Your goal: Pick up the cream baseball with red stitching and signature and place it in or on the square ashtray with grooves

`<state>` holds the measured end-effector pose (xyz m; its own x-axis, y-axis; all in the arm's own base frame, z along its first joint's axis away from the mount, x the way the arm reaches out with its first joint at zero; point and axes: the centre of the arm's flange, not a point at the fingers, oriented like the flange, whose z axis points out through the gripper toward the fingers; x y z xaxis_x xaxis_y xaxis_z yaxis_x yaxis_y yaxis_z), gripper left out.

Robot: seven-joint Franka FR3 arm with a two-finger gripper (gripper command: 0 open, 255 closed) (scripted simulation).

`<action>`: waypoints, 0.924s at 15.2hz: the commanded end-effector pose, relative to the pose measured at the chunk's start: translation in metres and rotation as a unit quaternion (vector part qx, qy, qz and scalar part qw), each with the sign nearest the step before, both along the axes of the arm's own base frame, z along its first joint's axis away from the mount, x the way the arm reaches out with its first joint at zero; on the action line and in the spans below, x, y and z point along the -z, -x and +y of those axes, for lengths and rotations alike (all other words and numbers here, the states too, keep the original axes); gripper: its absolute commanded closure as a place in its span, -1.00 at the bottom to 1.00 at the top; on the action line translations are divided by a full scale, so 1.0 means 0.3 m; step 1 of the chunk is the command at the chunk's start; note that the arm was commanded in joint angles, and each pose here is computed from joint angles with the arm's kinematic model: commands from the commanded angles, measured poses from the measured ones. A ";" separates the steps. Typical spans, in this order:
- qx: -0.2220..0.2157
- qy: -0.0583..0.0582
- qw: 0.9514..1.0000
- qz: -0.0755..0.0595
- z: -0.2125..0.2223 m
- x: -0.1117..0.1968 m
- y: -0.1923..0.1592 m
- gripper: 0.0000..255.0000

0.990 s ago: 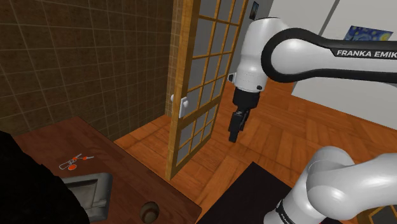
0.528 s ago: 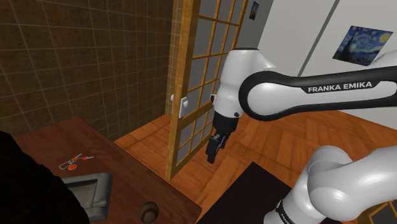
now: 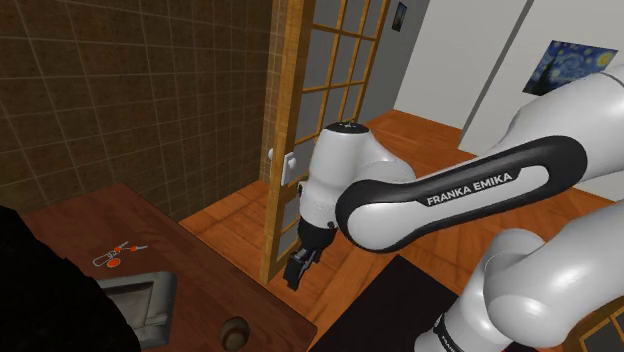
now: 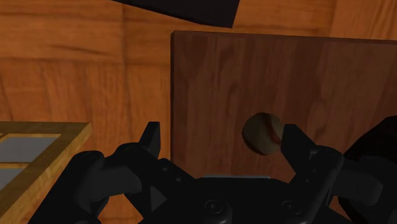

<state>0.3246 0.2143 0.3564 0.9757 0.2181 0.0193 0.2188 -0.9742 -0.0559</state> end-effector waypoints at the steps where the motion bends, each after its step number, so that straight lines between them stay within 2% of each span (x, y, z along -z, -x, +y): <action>1: 0.002 -0.002 1.000 -0.010 0.043 0.059 -0.016 -1.00; 14: 0.009 -0.005 0.998 -0.063 0.396 0.465 -0.160 -1.00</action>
